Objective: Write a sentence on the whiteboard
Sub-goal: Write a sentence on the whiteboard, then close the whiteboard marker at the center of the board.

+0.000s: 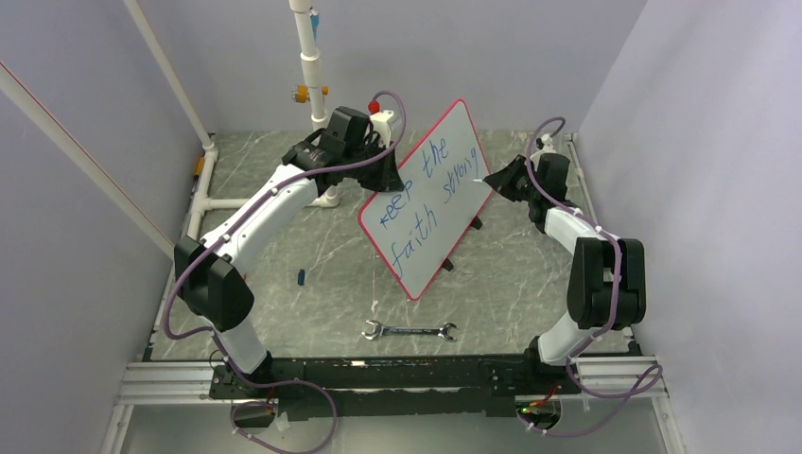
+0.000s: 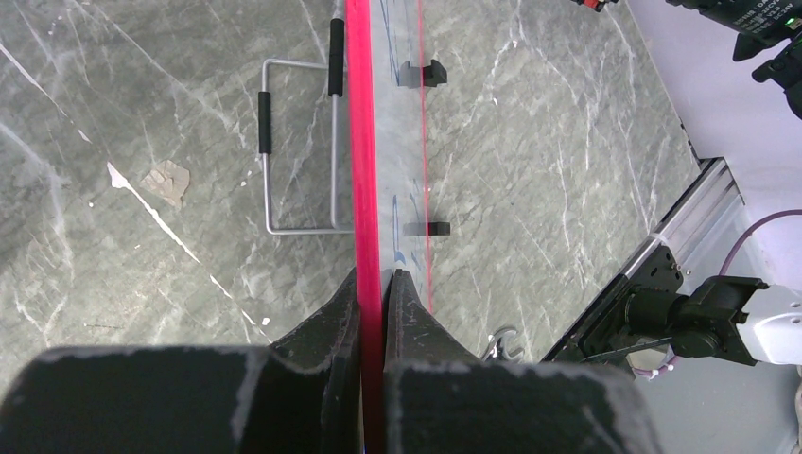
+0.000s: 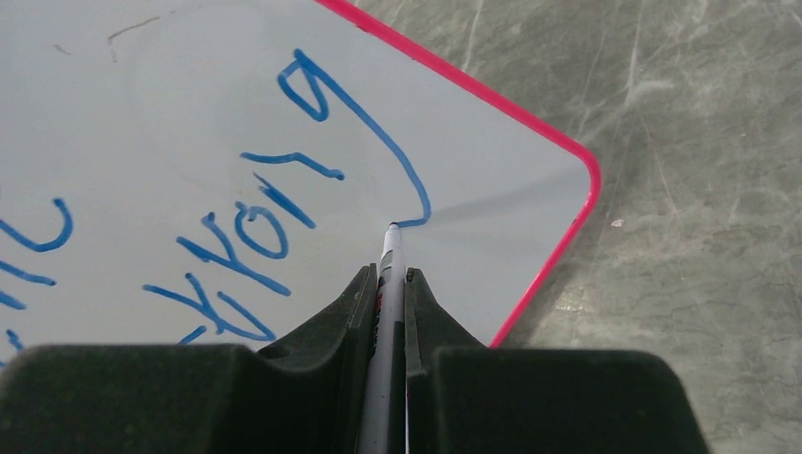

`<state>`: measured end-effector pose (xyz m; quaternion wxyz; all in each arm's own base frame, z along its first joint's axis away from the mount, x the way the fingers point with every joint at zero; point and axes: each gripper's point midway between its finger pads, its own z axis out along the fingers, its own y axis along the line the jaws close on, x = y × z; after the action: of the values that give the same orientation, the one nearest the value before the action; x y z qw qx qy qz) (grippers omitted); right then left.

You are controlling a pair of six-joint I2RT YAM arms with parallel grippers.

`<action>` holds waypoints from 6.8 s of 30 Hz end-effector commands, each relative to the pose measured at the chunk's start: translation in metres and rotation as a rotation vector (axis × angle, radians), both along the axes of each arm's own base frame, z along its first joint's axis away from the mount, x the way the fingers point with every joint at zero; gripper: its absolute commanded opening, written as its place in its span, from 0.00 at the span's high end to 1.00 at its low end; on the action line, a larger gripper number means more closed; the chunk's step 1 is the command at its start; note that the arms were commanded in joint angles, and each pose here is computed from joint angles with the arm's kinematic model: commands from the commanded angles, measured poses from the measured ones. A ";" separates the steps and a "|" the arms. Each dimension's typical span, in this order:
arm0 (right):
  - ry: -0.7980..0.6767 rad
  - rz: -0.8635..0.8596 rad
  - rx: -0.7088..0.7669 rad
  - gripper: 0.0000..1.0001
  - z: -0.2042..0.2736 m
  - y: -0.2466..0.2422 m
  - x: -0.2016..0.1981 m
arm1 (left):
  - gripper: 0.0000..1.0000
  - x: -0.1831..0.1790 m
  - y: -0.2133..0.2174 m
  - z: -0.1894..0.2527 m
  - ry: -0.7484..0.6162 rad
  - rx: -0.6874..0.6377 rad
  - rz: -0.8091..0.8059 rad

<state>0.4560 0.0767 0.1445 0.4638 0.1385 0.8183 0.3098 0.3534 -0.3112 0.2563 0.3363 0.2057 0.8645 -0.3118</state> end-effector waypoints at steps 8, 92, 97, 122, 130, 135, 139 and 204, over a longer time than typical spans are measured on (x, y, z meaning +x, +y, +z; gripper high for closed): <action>-0.090 0.087 0.048 1.00 0.042 0.024 -0.001 | 1.00 -0.005 0.010 -0.023 -0.064 0.166 -0.079; -0.295 -0.105 -0.161 1.00 0.151 -0.025 -0.105 | 0.90 -0.043 -0.026 -0.061 0.251 0.056 -0.188; -0.296 -0.102 -0.158 1.00 0.153 -0.024 -0.105 | 0.83 -0.037 -0.024 -0.065 0.225 0.077 -0.169; -0.287 -0.098 -0.158 1.00 0.149 -0.024 -0.106 | 0.64 -0.029 -0.032 -0.041 0.148 0.016 -0.175; -0.288 -0.099 -0.160 1.00 0.149 -0.024 -0.107 | 0.56 -0.023 -0.033 -0.025 0.120 0.009 -0.162; -0.287 -0.098 -0.163 1.00 0.150 -0.024 -0.107 | 0.49 -0.020 -0.034 -0.017 0.097 0.003 -0.161; -0.287 -0.097 -0.163 1.00 0.150 -0.024 -0.108 | 0.49 -0.018 -0.036 -0.008 0.082 -0.007 -0.165; -0.382 0.134 -0.038 1.00 0.207 0.021 -0.148 | 0.45 -0.104 0.238 -0.198 0.224 0.493 0.755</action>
<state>0.3142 0.0944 0.3246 0.5691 0.0309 0.7487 0.3385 0.2314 -0.0697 0.0647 0.2456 -0.0648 0.9666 0.0349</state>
